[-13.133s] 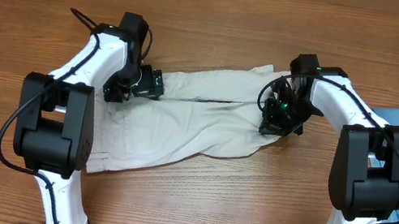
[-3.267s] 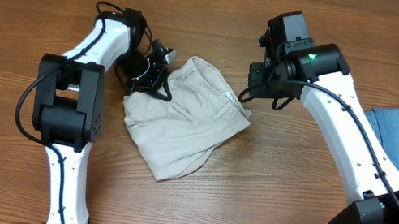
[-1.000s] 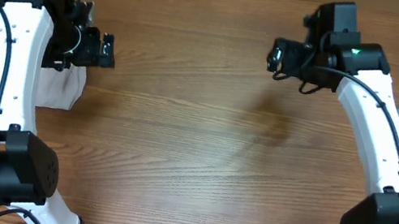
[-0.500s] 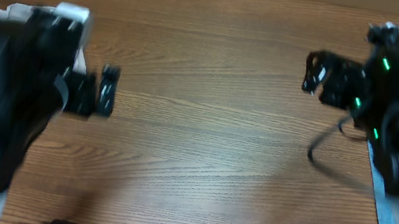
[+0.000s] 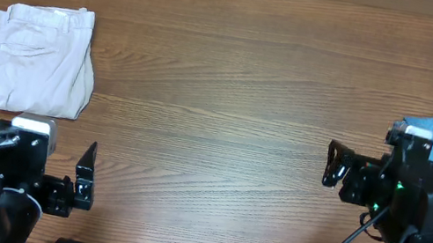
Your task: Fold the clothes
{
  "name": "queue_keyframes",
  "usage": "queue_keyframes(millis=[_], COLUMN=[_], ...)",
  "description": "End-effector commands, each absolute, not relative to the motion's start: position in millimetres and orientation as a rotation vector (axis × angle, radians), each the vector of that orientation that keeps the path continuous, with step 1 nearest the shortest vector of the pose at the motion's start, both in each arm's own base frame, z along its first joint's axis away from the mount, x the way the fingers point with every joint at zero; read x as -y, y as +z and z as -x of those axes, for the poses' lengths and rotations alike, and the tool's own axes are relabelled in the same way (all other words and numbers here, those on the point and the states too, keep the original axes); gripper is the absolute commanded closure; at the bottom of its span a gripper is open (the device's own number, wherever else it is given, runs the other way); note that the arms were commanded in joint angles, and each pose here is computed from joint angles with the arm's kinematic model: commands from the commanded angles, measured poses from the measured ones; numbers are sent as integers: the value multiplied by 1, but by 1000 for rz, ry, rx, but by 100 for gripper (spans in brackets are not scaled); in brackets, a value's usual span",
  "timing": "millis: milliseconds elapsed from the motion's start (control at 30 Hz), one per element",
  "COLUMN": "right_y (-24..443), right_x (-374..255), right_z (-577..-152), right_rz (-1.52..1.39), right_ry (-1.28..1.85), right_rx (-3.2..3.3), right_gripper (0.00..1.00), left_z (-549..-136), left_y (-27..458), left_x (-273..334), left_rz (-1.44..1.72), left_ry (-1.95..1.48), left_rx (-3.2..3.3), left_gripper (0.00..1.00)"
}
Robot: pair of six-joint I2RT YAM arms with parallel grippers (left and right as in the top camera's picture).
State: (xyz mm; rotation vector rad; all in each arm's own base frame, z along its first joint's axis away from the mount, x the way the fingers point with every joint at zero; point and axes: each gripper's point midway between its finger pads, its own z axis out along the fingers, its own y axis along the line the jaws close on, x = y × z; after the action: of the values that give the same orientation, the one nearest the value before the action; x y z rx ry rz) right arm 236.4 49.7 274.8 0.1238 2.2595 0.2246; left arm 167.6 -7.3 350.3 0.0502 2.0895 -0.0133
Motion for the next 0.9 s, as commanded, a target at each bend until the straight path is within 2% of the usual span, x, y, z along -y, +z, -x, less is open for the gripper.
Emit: queue_keyframes(millis=[0,367,600,867], right_y=[265,254,247,267], right_x=[-47,-47,-48,-45], right_z=[-233,-235,-239,-250], right_rz=[-124,-123,-121,-51], right_ry=[189,170,160,176], right_rx=[-2298,-2352,-2381,-2135], right_gripper=[0,0,0,0], left_z=[-166,-146,-145,-145], left_y=[341,313,312,312], left_x=[2,0,0,0], left_rz=[-29,-41,-41,-41], left_ry=[15,31,32,32], left_rx=[-2124,-2265,-2273,-2273], left_gripper=[0,0,0,0])
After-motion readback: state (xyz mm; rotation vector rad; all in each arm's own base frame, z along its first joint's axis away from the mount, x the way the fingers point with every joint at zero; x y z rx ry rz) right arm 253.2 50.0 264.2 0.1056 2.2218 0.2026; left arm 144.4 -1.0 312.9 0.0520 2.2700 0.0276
